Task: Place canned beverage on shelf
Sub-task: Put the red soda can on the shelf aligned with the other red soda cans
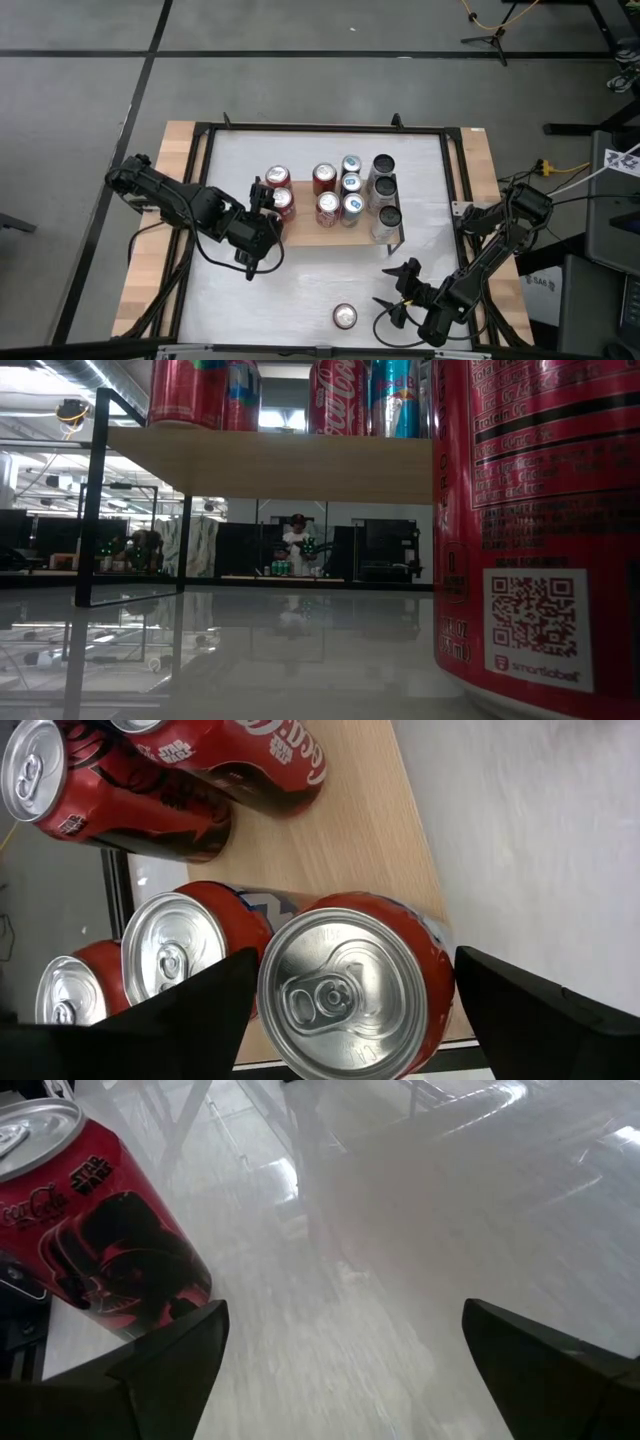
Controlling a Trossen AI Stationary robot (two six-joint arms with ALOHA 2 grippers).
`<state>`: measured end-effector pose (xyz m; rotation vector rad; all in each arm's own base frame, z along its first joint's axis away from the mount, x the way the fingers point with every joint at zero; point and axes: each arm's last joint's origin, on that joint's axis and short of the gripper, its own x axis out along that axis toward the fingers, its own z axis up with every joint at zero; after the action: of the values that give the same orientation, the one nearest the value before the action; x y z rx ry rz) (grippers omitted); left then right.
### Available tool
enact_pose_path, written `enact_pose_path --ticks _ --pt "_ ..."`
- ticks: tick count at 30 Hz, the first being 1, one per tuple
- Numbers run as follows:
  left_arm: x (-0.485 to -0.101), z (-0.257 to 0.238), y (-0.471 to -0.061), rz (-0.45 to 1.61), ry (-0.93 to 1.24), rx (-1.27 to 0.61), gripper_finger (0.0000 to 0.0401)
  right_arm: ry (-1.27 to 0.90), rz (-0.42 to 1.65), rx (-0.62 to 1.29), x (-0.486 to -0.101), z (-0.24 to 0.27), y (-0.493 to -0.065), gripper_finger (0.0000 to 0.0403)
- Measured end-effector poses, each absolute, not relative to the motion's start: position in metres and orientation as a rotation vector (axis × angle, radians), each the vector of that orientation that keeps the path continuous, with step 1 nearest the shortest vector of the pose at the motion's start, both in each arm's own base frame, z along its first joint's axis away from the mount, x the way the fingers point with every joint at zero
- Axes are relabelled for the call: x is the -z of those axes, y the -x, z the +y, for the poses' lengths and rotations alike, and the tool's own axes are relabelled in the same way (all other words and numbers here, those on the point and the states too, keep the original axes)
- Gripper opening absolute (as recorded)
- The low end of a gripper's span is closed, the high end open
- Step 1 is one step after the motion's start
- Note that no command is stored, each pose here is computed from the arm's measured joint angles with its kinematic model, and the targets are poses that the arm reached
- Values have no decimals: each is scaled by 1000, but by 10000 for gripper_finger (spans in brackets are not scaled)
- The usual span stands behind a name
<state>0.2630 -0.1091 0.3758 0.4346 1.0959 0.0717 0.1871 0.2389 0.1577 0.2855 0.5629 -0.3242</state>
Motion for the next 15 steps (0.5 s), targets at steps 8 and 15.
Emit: enact_pose_path --ticks 8,15 --pt "-376 -116 -260 1088 -451 -54 322 -285 563 324 -158 239 -187 392" --pt "-376 -118 -259 1074 -475 -73 320 -285 563 324 -158 239 -187 392"
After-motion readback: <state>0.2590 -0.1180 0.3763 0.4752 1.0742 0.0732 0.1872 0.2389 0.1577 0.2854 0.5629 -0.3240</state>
